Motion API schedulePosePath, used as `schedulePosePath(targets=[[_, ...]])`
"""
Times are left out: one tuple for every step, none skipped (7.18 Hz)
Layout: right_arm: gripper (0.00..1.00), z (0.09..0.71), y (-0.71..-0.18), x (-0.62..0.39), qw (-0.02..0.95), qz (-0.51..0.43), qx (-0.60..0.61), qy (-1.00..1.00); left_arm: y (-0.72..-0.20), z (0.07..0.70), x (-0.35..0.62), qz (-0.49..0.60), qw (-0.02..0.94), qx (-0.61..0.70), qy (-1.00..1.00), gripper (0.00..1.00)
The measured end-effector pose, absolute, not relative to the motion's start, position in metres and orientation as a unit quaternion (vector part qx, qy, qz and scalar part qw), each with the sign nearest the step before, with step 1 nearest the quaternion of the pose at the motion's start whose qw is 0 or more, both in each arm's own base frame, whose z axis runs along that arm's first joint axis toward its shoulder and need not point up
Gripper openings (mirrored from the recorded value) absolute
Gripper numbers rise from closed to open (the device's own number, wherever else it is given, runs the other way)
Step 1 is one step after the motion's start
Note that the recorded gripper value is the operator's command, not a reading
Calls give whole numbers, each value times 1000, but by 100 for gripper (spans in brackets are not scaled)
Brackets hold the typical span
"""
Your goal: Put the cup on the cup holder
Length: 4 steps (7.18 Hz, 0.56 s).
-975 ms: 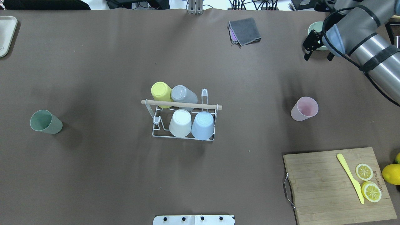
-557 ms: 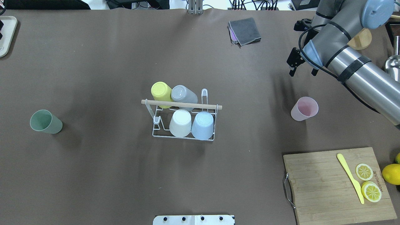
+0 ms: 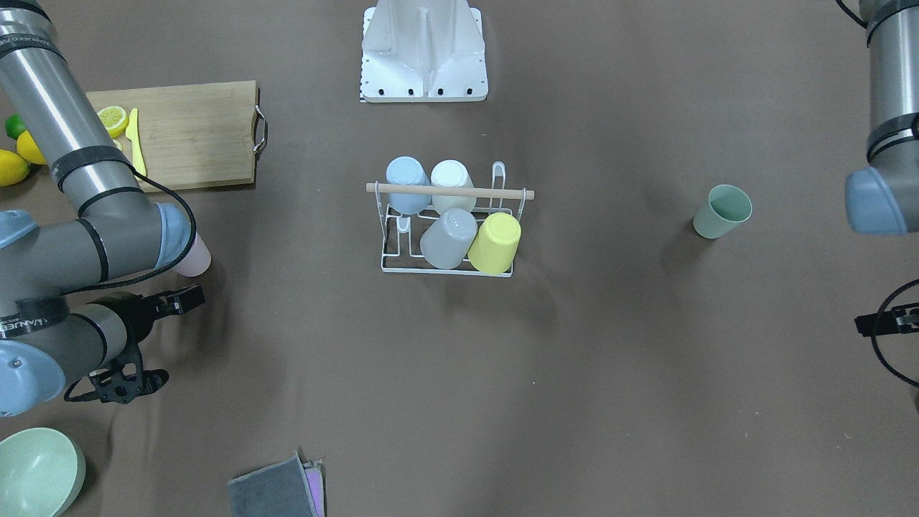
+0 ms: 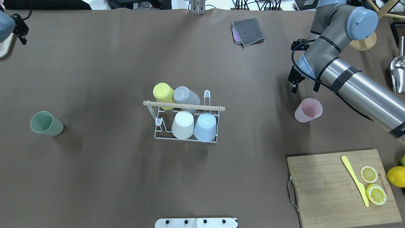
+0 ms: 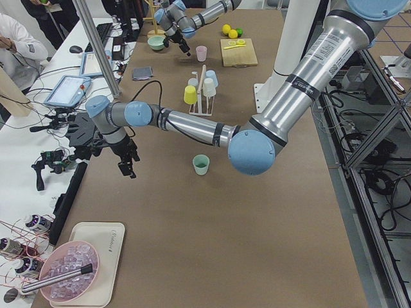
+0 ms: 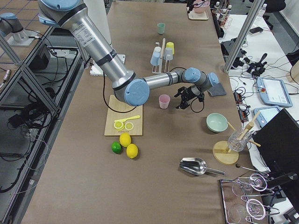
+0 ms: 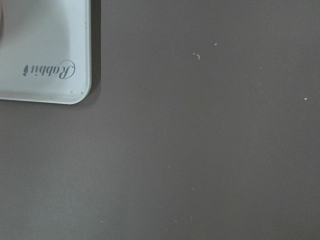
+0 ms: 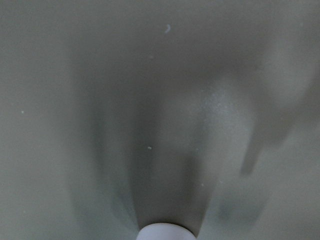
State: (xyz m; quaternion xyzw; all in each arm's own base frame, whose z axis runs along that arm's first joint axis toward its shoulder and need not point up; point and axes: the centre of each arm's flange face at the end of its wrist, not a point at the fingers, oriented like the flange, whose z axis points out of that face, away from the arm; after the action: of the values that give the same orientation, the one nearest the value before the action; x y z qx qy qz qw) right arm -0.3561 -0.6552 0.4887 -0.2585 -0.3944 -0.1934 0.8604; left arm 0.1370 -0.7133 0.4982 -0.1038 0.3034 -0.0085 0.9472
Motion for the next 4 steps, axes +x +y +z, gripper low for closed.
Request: schedulePosePath(targets=[[100, 491, -654, -361, 856, -199, -275, -390, -710, 492, 165, 6, 947, -107, 303, 98], [100, 491, -652, -369, 853, -203, -289, -384, -706, 485, 192, 23, 946, -112, 303, 98], [100, 489, -648, -383, 851, -208, -303, -375, -700, 479, 213, 35, 940, -129, 313, 98], [100, 487, -643, -398, 850, -213, -314, -366, -694, 475, 224, 40, 928, -154, 336, 98]])
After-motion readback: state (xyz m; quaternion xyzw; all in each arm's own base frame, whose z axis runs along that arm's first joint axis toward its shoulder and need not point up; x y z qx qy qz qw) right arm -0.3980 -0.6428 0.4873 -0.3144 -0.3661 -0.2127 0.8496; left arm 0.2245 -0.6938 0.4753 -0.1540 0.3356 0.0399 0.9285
